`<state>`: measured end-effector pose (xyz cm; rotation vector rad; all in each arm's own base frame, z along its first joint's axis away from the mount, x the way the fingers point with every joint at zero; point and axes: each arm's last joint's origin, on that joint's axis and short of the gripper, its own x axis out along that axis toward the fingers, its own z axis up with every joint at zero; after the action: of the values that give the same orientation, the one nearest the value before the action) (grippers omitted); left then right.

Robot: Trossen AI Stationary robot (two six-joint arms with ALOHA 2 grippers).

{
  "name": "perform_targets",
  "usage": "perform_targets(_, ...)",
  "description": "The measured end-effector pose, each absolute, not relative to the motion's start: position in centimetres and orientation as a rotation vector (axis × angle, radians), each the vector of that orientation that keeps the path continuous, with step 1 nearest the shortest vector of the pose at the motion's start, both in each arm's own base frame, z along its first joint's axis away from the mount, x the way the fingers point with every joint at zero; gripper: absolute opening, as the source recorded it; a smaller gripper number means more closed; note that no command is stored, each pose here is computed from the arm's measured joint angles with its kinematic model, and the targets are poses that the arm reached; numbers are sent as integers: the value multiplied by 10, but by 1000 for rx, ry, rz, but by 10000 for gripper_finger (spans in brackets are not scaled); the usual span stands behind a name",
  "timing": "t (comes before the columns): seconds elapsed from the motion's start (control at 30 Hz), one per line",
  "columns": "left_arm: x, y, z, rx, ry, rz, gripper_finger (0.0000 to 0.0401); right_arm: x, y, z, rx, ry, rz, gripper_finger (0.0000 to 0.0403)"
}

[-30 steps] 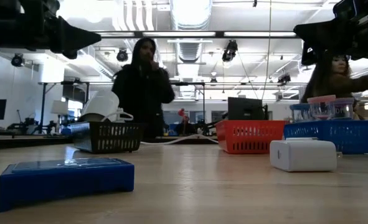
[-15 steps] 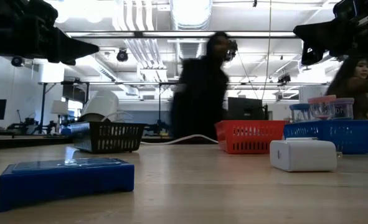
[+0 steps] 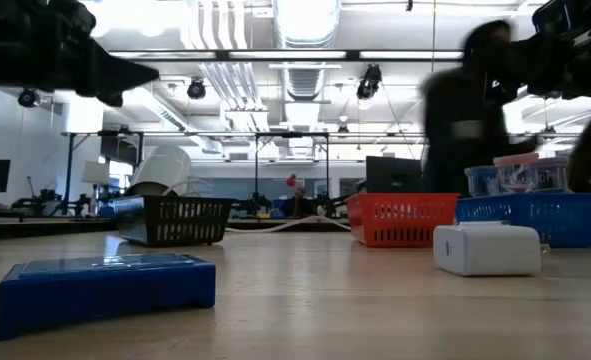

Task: Pick & Place Office items
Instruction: Put the dark blue digital clock into the red bin

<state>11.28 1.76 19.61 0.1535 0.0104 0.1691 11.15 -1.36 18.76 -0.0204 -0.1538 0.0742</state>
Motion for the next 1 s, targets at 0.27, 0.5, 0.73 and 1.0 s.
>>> perform_targets(0.27, 127, 12, 224, 49, 25, 33, 8, 112, -14, 188, -29, -154, 61, 8)
perform_targets(0.5, 157, 1, 245, -74, 202, -22, 20, 112, -15, 187, -50, -154, 15, 8)
perform_targets(0.73, 201, -34, 259, -87, 485, -23, 20, 112, -15, 189, -86, -171, 14, 8)
perform_targets(1.0, 247, -89, 252, -215, 730, 60, 43, 112, -15, 190, -80, -183, 15, 8)
